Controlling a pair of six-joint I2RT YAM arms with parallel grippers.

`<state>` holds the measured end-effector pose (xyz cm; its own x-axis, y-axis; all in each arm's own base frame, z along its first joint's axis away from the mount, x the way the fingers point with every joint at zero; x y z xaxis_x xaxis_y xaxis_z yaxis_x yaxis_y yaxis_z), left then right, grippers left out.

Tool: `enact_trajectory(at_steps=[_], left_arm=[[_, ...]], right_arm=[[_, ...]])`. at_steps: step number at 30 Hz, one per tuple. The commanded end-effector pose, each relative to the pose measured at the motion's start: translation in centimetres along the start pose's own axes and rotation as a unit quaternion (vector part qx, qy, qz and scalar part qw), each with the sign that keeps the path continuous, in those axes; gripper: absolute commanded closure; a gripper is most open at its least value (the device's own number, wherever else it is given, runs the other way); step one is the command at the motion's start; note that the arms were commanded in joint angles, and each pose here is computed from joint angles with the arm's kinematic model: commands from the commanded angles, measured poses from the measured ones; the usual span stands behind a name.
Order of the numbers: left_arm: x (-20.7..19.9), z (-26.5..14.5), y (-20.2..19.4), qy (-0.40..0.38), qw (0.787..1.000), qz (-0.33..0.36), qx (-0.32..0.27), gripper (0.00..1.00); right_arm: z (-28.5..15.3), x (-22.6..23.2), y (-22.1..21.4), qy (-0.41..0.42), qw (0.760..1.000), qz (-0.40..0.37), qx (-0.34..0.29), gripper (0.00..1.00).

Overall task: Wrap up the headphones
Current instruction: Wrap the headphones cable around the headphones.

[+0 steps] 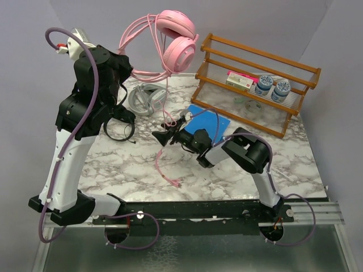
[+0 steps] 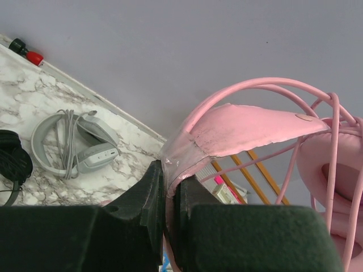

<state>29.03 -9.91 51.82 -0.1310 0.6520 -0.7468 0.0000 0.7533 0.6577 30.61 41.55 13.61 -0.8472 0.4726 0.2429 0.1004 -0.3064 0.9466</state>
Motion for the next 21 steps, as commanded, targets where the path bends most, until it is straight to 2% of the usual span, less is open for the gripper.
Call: enact_trajectory(at_steps=[1,8,11,16,21], left_arm=[[-3.2,-0.8,2.7,-0.053,0.996,-0.064,-0.033,1.0],[-2.7,2.4,2.7,-0.005,0.996,-0.054,-0.074,1.0],[-1.9,5.3,4.1,0.02,0.993,-0.054,-0.105,1.0],[1.2,12.6,6.2,0.058,0.987,-0.085,-0.12,1.0],[6.7,18.9,8.2,0.115,0.976,-0.114,-0.146,1.0]], right_arm=[[0.5,-0.3,-2.9,-0.005,0.999,0.025,0.04,0.36],[-1.7,0.6,-2.8,0.0,0.997,0.049,0.06,0.97],[-3.8,2.5,-2.2,0.018,0.995,0.066,0.073,0.99],[-8.6,7.7,-1.6,0.067,0.984,0.085,0.143,0.99],[-15.1,10.6,-0.8,0.05,0.974,0.077,0.209,0.99]])
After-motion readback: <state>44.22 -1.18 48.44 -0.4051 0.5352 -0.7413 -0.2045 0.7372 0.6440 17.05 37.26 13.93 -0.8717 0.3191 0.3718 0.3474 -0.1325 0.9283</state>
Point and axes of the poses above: each gripper's point midway between its finger pads, its own z axis out along the fingers, its own x axis along the line the jaws close on, y = z × x, the point moved 4 cm from there along -z, back along the fingers, and after that the axes turned 6 degrees about -z, right-handed, at the moved point
